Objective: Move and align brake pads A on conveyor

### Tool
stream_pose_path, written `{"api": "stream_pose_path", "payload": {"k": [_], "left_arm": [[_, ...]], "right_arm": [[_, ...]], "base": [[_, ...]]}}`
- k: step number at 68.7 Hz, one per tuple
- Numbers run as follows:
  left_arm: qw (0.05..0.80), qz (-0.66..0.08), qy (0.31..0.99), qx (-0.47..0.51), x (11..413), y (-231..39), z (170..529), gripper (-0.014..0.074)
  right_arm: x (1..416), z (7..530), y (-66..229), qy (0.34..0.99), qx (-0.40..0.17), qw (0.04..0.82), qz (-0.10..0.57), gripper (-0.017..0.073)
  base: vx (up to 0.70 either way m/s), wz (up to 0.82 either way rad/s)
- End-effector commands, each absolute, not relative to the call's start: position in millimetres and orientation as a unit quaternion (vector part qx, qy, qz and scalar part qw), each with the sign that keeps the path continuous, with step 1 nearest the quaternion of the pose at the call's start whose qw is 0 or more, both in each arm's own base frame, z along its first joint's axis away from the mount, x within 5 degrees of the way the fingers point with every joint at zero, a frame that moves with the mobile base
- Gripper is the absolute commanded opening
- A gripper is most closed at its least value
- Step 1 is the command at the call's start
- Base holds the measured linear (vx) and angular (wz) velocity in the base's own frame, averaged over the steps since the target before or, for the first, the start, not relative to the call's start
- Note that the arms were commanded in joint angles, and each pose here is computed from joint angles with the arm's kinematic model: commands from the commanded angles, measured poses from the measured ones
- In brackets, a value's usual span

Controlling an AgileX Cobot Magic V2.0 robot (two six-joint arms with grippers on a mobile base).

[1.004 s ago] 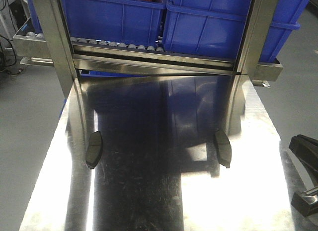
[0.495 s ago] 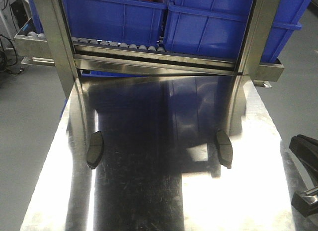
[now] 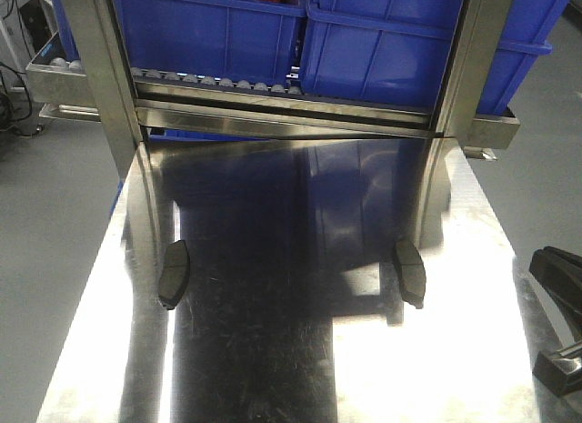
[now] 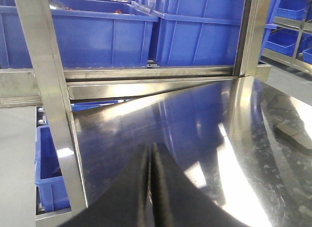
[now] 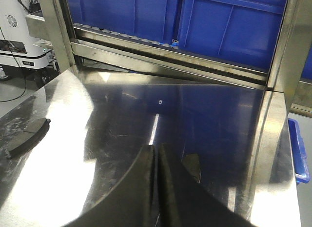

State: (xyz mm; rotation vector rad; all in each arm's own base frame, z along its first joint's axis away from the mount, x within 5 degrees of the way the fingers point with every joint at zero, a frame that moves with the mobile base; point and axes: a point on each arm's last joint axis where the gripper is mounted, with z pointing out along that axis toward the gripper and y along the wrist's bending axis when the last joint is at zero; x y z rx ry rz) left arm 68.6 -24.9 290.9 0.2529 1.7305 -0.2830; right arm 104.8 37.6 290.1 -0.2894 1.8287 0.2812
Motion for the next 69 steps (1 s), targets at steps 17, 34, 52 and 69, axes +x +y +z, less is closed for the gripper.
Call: {"api": "stream_pose_path", "payload": {"k": [17,34,52,69], "left_arm": [[0.664,-0.131,0.729,0.104,70.3,-25.2,304.6,-0.0006],[0.664,-0.131,0.728,0.104,70.3,-25.1,304.7,-0.0006],[0.664,-0.131,0.729,0.104,70.4,-25.2,304.1,-0.0006],[0.664,-0.131,0.729,0.104,70.4,-25.2,304.0,0.0129]], "right_arm": [[107.3,305.8,36.3,0.758,-0.116,0.631,0.117,-0.0008],[107.3,305.8,36.3,0.758,-0.116,0.631,0.117,-0.0008],[107.3,305.8,36.3,0.758,-0.116,0.631,0.117,-0.0008],[107.3,305.8,36.3,0.758,-0.116,0.631,0.117,-0.0008]], "base": [[0.0,0.0],[0.0,0.0],[0.0,0.0],[0.0,0.0]]}}
